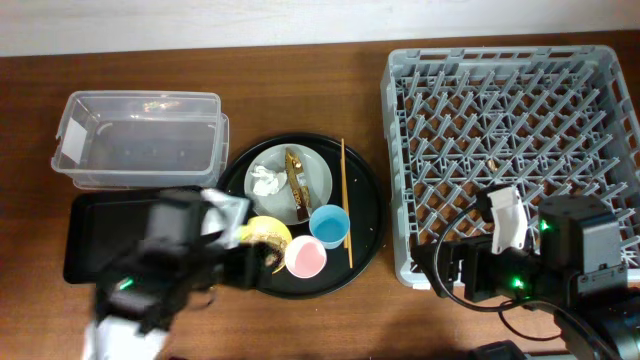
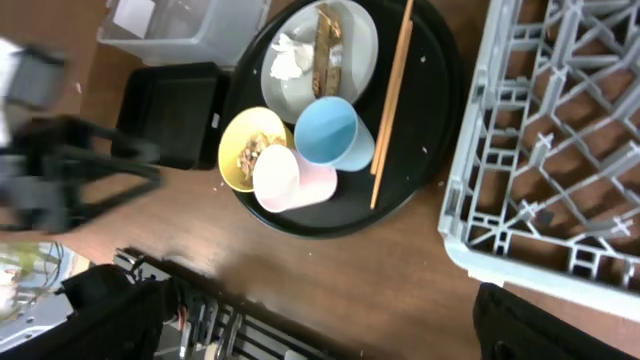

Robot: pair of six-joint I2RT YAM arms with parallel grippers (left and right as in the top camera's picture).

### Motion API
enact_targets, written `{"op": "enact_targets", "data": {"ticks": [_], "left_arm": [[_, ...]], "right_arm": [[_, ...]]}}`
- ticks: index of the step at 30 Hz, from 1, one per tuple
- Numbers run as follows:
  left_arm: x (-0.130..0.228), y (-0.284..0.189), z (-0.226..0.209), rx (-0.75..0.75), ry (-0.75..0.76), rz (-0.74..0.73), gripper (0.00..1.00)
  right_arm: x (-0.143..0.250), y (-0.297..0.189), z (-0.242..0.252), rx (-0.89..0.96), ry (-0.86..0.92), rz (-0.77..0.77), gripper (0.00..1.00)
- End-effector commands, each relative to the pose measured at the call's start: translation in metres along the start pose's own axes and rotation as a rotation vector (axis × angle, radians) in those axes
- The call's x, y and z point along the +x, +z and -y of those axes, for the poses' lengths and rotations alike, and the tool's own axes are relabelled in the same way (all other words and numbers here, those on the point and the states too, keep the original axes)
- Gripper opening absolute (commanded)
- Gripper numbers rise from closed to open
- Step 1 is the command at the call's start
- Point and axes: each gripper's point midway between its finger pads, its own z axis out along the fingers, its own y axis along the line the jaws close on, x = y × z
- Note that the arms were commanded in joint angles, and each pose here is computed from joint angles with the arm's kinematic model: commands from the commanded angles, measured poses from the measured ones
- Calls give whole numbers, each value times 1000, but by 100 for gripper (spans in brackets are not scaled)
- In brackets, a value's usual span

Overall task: Sort waste into correct bins and load items into the dishwasher rack
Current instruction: 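Grasp the pink cup with the left gripper and lift it toward the right gripper, then hand the pink cup from the left gripper to the right gripper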

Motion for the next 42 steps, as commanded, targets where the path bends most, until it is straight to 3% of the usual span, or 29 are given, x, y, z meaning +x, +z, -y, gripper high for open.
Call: {"op": "enact_targets", "data": {"ticks": [1, 3, 4, 6, 7, 8, 12, 13, 15, 16, 18, 20, 22, 24, 27, 29, 33, 34, 35, 36, 37, 38, 40, 42], "left_arm": [[8, 60, -9, -244, 79, -122, 70], [11, 110, -18, -347, 115, -200, 52], [9, 129, -21, -353, 95, -210, 50], [10, 135, -23, -357, 95, -220, 33], [11, 136, -21, -347, 92, -225, 8], [11, 131, -18, -339, 86, -230, 0], [-22, 45, 28, -219, 102, -114, 0], [-28, 29, 53, -71, 136, -72, 0], [-44, -19, 118, 369, 242, 55, 0], [-50, -61, 158, 681, 329, 121, 0], [-51, -93, 181, 910, 416, 148, 0], [-52, -102, 186, 956, 451, 167, 0], [-55, -98, 184, 933, 438, 170, 0], [-57, -92, 182, 925, 425, 160, 0], [-60, -83, 179, 913, 405, 144, 0], [-65, -82, 179, 900, 418, 169, 0], [-69, -76, 174, 850, 401, 179, 0], [-67, -75, 174, 849, 393, 169, 0], [-67, -75, 173, 849, 391, 166, 1], [-66, -75, 173, 849, 388, 163, 15], [-64, -74, 172, 846, 378, 152, 69], [-63, -73, 172, 844, 371, 143, 70], [-66, -68, 159, 789, 320, 139, 99], [-71, -52, 102, 540, 133, 138, 99]], "right_arm": [[-3, -5, -1, 4, 2, 20, 99], [2, -2, 1, 10, 13, -2, 99], [6, -1, 3, 15, 21, -18, 99], [8, -1, 4, 18, 26, -28, 99], [8, -1, 4, 18, 26, -28, 99], [8, -1, 4, 18, 26, -28, 99], [16, 1, -7, -55, -104, -62, 100], [22, 4, -15, -122, -141, -86, 99], [31, 17, -24, -235, -175, -120, 99], [28, 23, -55, -486, -265, -89, 99], [9, 6, -92, -746, -385, 8, 100], [-3, 2, -100, -793, -389, 34, 99], [-4, -23, -122, -990, -487, 56, 96], [-5, -24, -123, -990, -471, 50, 77], [-2, -25, -123, -1001, -437, 23, 63], [4, -23, -120, -994, -388, -13, 86], [7, -28, -121, -975, -410, 12, 80], [5, -24, -119, -952, -407, 18, 71], [3, -21, -117, -926, -405, 27, 68], [0, -16, -113, -887, -401, 39, 64], [-6, -9, -107, -816, -394, 64, 59], [-9, -6, -102, -763, -394, 87, 58], [-16, 7, -69, -510, -304, 111, 58], [-22, 0, 8, -7, -128, 131, 58]]}}
